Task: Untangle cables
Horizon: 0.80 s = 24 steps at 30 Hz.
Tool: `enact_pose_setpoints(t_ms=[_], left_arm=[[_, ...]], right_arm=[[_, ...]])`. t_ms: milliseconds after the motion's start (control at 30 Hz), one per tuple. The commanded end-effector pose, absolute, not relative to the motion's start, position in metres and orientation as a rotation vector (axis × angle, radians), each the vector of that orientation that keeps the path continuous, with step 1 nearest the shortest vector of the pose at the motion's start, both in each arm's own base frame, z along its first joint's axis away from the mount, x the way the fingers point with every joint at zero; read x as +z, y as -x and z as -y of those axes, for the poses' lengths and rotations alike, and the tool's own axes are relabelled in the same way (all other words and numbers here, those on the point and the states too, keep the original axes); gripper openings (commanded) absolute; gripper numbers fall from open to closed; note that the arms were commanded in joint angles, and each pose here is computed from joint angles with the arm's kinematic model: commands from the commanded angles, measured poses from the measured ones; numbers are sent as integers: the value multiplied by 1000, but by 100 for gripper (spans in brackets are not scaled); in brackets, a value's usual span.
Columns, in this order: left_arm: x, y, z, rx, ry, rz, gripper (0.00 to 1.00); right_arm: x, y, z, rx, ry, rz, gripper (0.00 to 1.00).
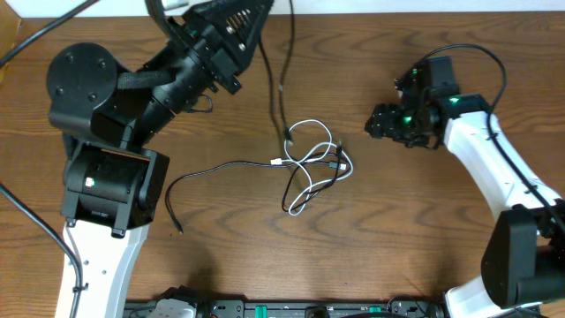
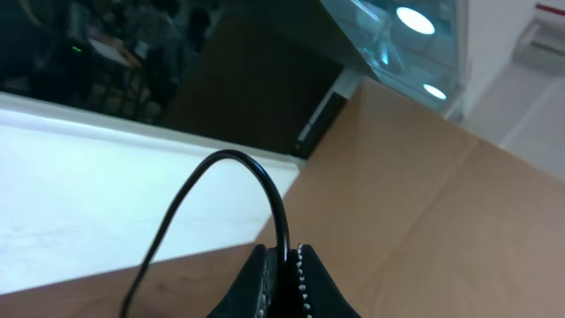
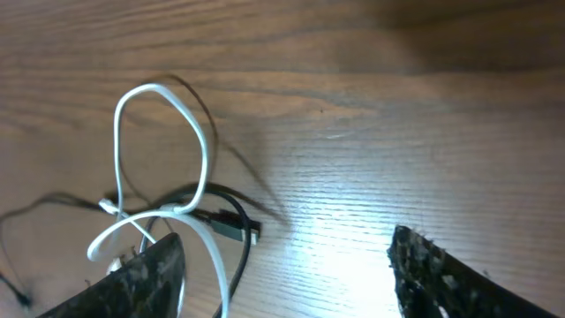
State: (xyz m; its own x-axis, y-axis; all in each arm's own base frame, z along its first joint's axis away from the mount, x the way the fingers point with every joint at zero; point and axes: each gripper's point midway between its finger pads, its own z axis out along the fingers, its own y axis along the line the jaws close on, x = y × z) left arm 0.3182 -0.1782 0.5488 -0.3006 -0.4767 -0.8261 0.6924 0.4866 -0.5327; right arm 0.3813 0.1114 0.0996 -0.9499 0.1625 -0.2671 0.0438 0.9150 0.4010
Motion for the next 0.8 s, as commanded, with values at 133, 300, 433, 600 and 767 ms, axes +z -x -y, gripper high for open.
enact_pose_setpoints(t_ms=[133, 300, 433, 600, 767], left_arm=[[559, -335, 169, -1191, -84, -1455, 7], [557, -353, 171, -1311, 38, -1456, 8], [557, -362, 172, -1398, 115, -1454, 8], [551, -370, 175, -1497, 218, -1483, 8], [549, -370, 176, -1545, 250, -1495, 8]], right_arm=[[260, -358, -184, 1034, 695, -2140, 82], [319, -326, -221, 1246, 925, -1810, 80], [327, -319, -236, 1263, 994, -1738, 79], [333, -309, -260, 1274, 1079, -1656, 81], [338, -311, -280, 1317, 1080, -1621, 81]])
